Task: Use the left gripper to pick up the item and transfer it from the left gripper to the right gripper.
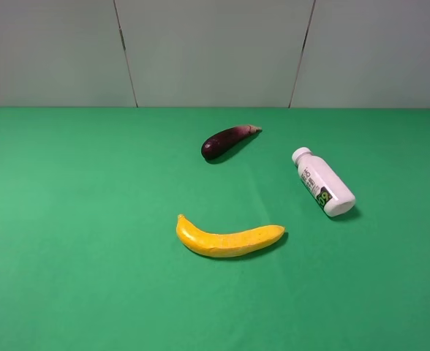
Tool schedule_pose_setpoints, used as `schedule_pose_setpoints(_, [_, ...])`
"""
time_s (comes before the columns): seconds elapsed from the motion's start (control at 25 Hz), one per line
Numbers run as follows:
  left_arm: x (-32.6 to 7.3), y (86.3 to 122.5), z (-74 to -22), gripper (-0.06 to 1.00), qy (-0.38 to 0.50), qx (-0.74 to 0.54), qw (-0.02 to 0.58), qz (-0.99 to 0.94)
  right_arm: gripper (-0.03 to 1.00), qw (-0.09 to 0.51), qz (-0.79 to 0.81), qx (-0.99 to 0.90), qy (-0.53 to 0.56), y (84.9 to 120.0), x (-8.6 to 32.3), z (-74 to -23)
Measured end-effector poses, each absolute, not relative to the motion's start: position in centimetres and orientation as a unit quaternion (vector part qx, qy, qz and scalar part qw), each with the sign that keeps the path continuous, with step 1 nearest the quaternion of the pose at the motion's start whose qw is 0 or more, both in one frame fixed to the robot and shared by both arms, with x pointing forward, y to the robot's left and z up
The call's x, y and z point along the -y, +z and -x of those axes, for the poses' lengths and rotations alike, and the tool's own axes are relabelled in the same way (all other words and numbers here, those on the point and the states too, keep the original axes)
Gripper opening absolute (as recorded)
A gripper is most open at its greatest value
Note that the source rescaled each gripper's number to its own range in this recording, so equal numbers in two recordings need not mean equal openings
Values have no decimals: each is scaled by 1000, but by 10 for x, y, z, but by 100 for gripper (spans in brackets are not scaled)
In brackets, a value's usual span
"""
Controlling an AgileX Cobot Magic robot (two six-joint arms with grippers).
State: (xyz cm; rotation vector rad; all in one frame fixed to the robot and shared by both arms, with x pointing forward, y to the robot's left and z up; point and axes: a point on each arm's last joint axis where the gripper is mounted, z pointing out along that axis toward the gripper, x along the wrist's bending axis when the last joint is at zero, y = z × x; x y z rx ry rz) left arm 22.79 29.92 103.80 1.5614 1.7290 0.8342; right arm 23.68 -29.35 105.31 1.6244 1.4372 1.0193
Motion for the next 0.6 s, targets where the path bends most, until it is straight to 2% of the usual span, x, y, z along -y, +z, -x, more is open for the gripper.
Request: schedule_pose_setpoints(0.6, [-299,1038,-228,93,319,-660,327,-596,100,364,-631,-559,396,1053,293,-237])
